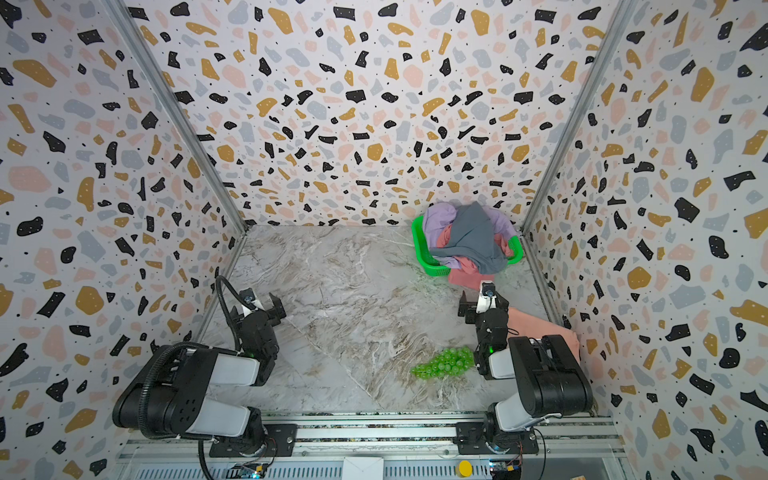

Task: Fold and stack the t-shirts

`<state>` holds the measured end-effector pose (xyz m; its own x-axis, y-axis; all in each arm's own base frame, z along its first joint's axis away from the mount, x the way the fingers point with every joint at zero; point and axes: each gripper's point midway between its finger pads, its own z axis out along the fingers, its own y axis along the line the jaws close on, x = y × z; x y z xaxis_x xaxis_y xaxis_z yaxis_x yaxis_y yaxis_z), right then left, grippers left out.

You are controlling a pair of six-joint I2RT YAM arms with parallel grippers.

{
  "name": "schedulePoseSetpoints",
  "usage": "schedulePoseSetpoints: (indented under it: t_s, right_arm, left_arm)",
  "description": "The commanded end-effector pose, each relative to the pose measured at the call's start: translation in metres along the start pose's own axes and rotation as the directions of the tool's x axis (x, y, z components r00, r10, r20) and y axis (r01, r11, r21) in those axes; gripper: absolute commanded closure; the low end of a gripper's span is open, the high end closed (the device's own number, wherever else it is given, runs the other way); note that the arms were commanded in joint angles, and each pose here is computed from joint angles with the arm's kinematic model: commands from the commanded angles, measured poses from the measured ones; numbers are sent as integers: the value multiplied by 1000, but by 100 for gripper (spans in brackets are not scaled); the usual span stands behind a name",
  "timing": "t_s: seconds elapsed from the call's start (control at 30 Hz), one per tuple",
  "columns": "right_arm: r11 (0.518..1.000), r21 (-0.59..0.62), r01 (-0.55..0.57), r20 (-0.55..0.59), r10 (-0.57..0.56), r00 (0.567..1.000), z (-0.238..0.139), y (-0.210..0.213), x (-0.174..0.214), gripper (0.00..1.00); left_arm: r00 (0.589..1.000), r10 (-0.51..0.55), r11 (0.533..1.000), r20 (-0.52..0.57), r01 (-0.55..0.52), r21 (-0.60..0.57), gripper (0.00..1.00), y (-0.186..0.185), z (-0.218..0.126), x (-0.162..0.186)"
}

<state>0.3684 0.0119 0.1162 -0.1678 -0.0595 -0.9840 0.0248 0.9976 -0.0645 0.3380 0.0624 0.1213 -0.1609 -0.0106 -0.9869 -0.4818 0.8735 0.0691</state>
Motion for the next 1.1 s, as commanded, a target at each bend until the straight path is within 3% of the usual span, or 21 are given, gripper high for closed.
schedulePoseSetpoints:
  t_s: [0.0, 0.17, 0.27, 0.37, 0.47, 0.53, 0.67, 0.73, 0.77, 0.8, 0.83, 0.87, 0.9, 0.97, 1.03, 1.07]
  right_arm:
    - [1000, 4, 10, 22, -10, 1000, -2, 0, -7, 1]
    - [1000, -11, 18, 54, -17, 998, -8, 2, -16, 1]
    - [1000, -23, 10, -12, -10, 1000, -1, 4, -41, 1]
    - [990, -53, -129, -26, 128, 991, -5, 8, -85, 1]
    - [931, -104, -349, -84, 341, 936, -13, 20, -126, 1]
    - [877, -190, -441, -143, 420, 896, -18, 40, -157, 1]
    - [752, -373, -544, -296, 459, 838, -33, 108, -197, 1]
    - [672, -464, -577, -330, 473, 817, -43, 139, -208, 1]
    - [637, -539, -551, -302, 465, 832, -50, 152, -218, 1]
    - [615, -569, -546, -290, 471, 833, -54, 156, -226, 1]
    - [616, -555, -560, -304, 476, 825, -53, 156, -226, 1]
    - [628, -529, -570, -323, 472, 820, -50, 154, -224, 1]
    - [634, -527, -566, -333, 460, 824, -49, 156, -224, 1]
    - [669, -526, -526, -311, 424, 851, -39, 156, -220, 1]
    - [776, -381, -502, -282, 420, 863, -8, 131, -205, 1]
    - [828, -309, -467, -240, 407, 881, 9, 114, -200, 1]
  left_arm:
    - [997, -45, 999, 56, 45, -9, 0, 3, -2, -15]
    - [996, -45, 999, 76, 45, -3, 1, 3, -2, -26]
    - [1000, 3, 999, -23, -2, 37, 0, -14, 8, -45]
    - [997, -75, 984, -34, 79, 161, 1, -37, 6, -89]
    - [972, -228, 940, -64, 236, 245, 1, -55, -1, -137]
    - [927, -343, 886, -149, 372, 277, 0, -67, -6, -163]
    - [822, -453, 708, -345, 567, 422, 0, -122, -33, -197]
    - [790, -460, 635, -406, 612, 472, 0, -148, -51, -205]
    - [779, -457, 589, -430, 627, 509, 0, -160, -61, -210]
    - [799, -435, 546, -414, 600, 585, 1, -172, -72, -220]
    - [799, -445, 508, -405, 598, 620, 0, -176, -77, -227]
    - [771, -492, 454, -403, 623, 637, 0, -177, -79, -236]
    - [760, -508, 440, -405, 633, 637, 0, -177, -79, -237]
    - [761, -491, 478, -424, 642, 599, 0, -175, -72, -227]
    - [783, -453, 460, -426, 615, 641, 1, -183, -73, -228]
    - [793, -439, 482, -423, 605, 633, 1, -185, -69, -227]
